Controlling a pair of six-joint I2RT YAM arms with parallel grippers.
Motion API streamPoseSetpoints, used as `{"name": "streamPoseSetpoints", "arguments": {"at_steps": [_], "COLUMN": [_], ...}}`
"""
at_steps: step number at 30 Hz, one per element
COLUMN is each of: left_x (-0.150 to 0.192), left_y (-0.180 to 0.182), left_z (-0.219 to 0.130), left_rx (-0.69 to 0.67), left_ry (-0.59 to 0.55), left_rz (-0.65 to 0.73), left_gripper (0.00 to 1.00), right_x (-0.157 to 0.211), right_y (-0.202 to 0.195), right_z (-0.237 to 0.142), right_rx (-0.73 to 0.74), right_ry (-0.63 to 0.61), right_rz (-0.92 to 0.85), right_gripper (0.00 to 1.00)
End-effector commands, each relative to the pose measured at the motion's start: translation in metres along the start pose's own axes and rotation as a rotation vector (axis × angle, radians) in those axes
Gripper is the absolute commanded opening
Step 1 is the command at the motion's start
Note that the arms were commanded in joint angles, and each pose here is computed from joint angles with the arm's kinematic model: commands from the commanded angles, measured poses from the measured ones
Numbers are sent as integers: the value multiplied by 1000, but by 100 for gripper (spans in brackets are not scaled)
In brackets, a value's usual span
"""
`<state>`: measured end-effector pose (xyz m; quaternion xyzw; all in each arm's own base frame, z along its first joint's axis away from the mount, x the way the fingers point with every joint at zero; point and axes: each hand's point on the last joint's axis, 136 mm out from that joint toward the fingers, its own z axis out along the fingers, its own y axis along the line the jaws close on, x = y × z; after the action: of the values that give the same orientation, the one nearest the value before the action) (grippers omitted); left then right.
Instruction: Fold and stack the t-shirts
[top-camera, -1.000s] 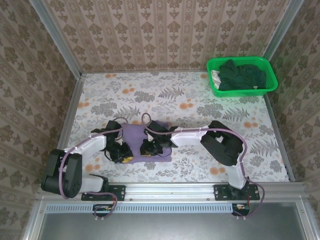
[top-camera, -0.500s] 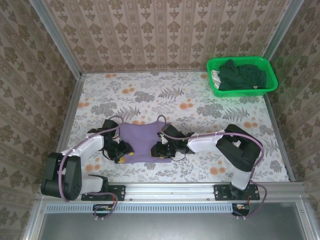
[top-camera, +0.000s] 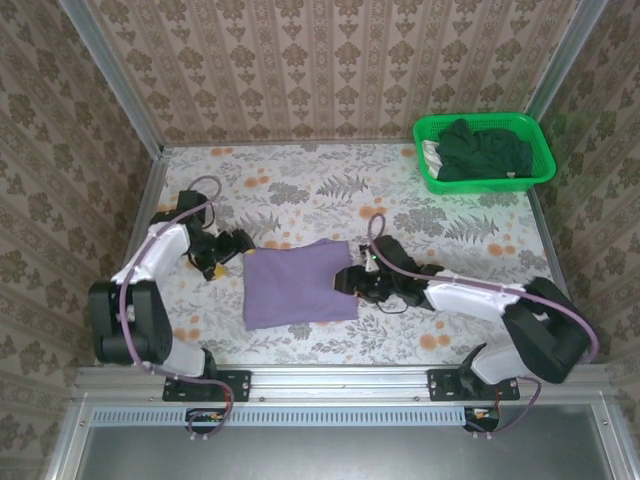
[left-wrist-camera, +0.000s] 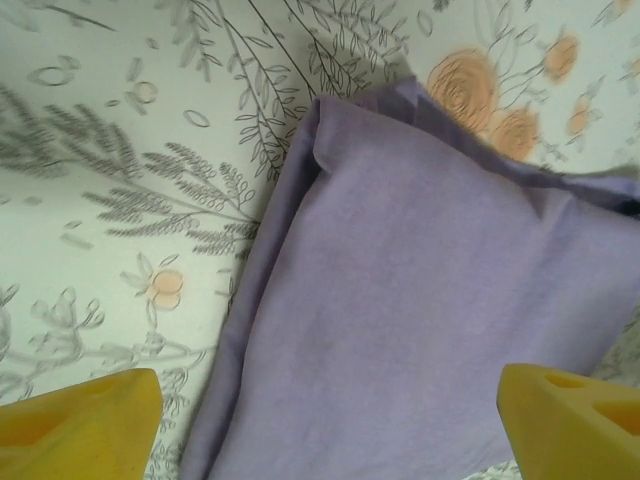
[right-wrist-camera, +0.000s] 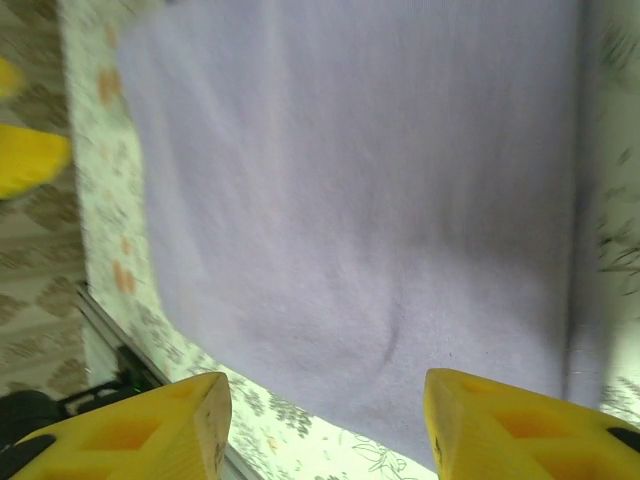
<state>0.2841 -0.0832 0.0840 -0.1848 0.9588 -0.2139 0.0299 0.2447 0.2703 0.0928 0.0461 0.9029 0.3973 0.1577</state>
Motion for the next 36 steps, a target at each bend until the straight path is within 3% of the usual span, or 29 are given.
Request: {"name": "streamPoseSetpoints", "arguments": {"at_steps": [1,5,9,14,18,22,29,36], "left_x": [10,6,-2,-23,-52,-110,-224,-310], "left_y": [2,4,1,-10,-5,1,17,47], "left_z": [18,41,61,91,87,63,27,14], "left_rx": [-24,-52,-88,-101,-196,-295,-354,-331], "left_ry": [109,150,179,177,124,-9,-179,-320], "left_rz": [108,155,176,177,174,196,133,38], "left_gripper": [88,81,71,35,23,18,17,16], "right_x": [-22,-33,-24,-14,-24,-30,-31,-22], "right_y": [4,-8,-13,-31,-38,-41,-36,-39], "right_z": [-31,-65,-80,-82,-83,-88,-112,-134], "right_rx": [-4,80,83,97,139,175,251,334], "right_ry": [-106,-171,-159,-174,-208,-240,-233,-202], "right_rz": [-61,-124,-134,-134,-75,-48,-26,27], "right_gripper": [57,58,58,58,57,56,54,53]}}
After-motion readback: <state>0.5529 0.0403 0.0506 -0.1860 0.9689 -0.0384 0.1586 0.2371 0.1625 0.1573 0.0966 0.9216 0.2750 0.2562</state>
